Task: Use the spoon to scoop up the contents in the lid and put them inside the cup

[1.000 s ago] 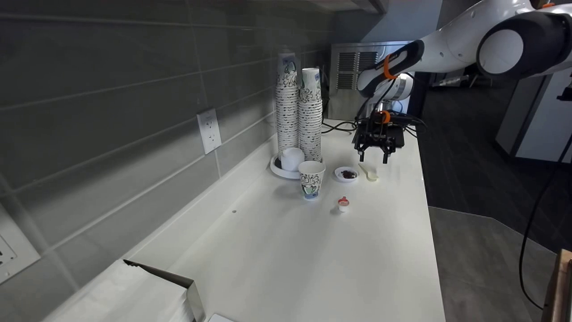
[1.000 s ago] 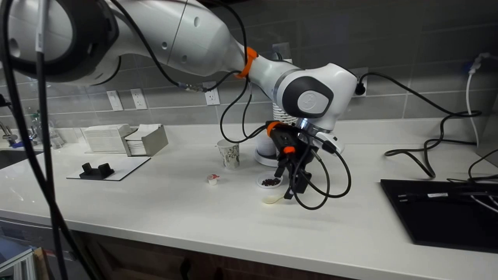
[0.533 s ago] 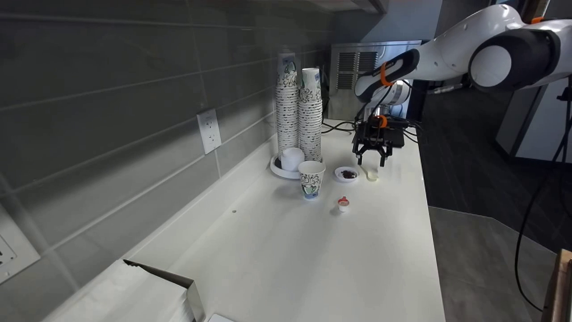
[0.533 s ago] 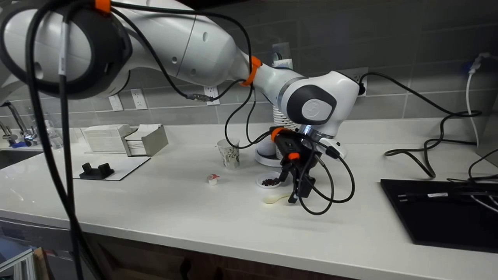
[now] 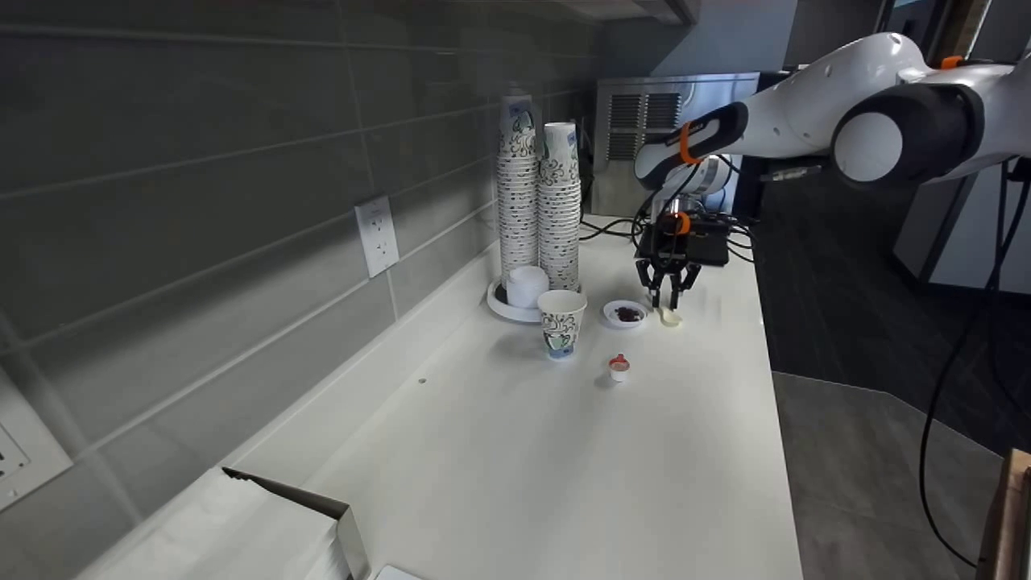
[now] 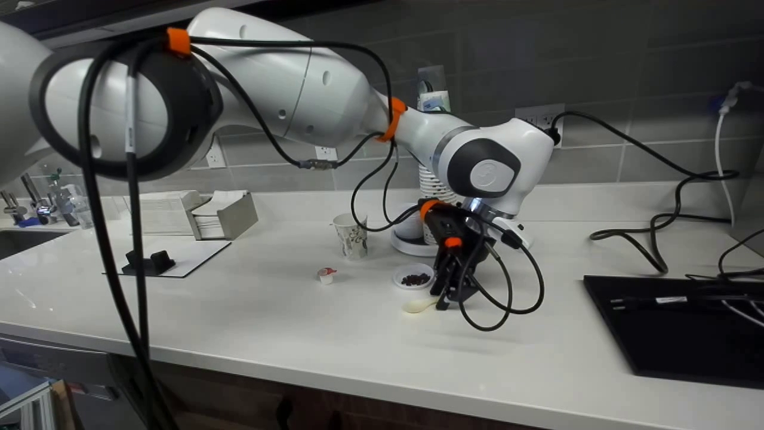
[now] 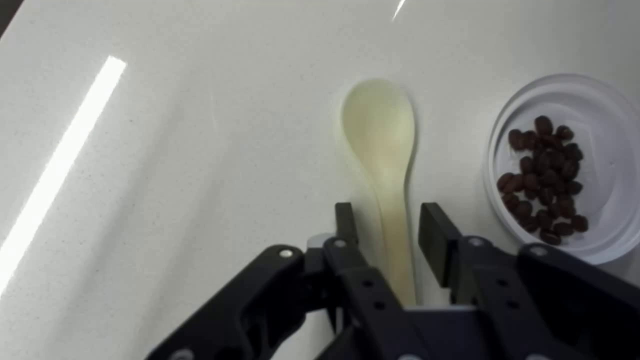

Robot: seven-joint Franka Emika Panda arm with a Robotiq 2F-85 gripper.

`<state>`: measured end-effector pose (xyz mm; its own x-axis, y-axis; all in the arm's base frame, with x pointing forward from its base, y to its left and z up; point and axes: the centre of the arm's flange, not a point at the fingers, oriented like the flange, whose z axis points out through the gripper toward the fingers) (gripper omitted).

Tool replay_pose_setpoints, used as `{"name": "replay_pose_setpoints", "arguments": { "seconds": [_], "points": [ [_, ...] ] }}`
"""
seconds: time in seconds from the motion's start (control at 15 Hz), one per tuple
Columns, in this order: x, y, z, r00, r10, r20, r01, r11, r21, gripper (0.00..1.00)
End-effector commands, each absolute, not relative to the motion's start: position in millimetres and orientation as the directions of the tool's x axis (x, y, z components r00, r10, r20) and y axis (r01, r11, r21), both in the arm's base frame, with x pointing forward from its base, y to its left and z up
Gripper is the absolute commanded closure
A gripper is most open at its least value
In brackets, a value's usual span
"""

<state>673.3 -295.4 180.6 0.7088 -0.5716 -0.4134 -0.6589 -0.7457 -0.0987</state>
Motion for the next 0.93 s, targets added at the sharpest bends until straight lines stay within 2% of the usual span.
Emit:
{"name": "replay_pose_setpoints", "arguments": {
  "seconds": [0.0, 0.07, 0.2, 0.27, 0.6, 0.87],
  "points": [
    [697, -301, 175, 0.675, -0.592, -0.440, -0.683, -0.727, -0.070, 0.90],
    [697, -300, 175, 0.671, -0.597, -0.439, -0.686, -0.725, -0.060, 0.98],
    [695, -296, 180, 0.660, -0.606, -0.444, -0.694, -0.718, -0.051, 1.00],
    [694, -295, 183, 0.655, -0.619, -0.433, -0.702, -0.710, -0.046, 0.97],
    [671, -286, 237, 0.675, -0.628, -0.388, -0.692, -0.721, -0.034, 0.97],
    [673, -277, 273, 0.686, -0.649, -0.328, -0.693, -0.721, -0.024, 0.97]
  ]
}}
